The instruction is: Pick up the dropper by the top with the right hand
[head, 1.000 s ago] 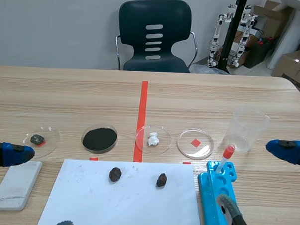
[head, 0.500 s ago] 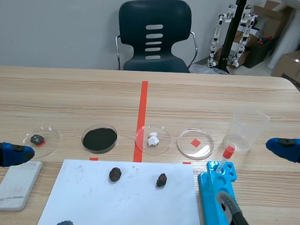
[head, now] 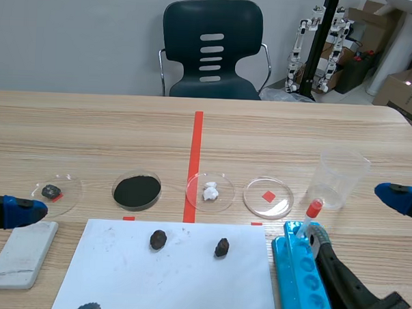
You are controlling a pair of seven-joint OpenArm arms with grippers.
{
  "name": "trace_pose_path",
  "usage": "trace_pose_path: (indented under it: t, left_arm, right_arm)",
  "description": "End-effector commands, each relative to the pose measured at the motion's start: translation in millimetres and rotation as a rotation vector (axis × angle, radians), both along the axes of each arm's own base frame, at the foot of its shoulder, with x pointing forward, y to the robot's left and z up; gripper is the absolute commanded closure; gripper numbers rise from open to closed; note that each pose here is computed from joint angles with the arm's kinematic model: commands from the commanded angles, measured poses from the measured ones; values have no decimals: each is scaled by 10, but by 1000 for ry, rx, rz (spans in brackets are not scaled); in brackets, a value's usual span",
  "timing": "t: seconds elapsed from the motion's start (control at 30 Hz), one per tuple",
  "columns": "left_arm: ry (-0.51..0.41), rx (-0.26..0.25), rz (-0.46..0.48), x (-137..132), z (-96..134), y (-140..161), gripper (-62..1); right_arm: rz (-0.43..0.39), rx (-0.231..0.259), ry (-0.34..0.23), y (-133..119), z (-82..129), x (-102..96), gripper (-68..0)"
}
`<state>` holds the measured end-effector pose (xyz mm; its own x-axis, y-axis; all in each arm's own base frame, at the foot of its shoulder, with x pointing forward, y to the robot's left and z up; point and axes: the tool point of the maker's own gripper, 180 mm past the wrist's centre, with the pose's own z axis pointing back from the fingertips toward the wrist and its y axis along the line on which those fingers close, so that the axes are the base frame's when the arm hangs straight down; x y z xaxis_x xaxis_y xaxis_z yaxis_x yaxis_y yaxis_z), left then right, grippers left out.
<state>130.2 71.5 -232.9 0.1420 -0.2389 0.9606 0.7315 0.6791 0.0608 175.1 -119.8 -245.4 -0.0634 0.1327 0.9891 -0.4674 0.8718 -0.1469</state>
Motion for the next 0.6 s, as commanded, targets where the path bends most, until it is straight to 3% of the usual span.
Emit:
trace_pose_path:
  t: [0.0,0.2,0.57]
  left_arm:
    - [-13,-29,2,-1,67,-29,-623]
    - [-13,-29,2,-1,67,-29,-623]
    - [-13,-29,2,-1,67,-29,-623]
  right_arm:
    - [1,23,-39,-27,48,43,-529]
    - [6,53,-82,-95,-50,143,-529]
    - [27,64,-104,-38,-203,416,-529]
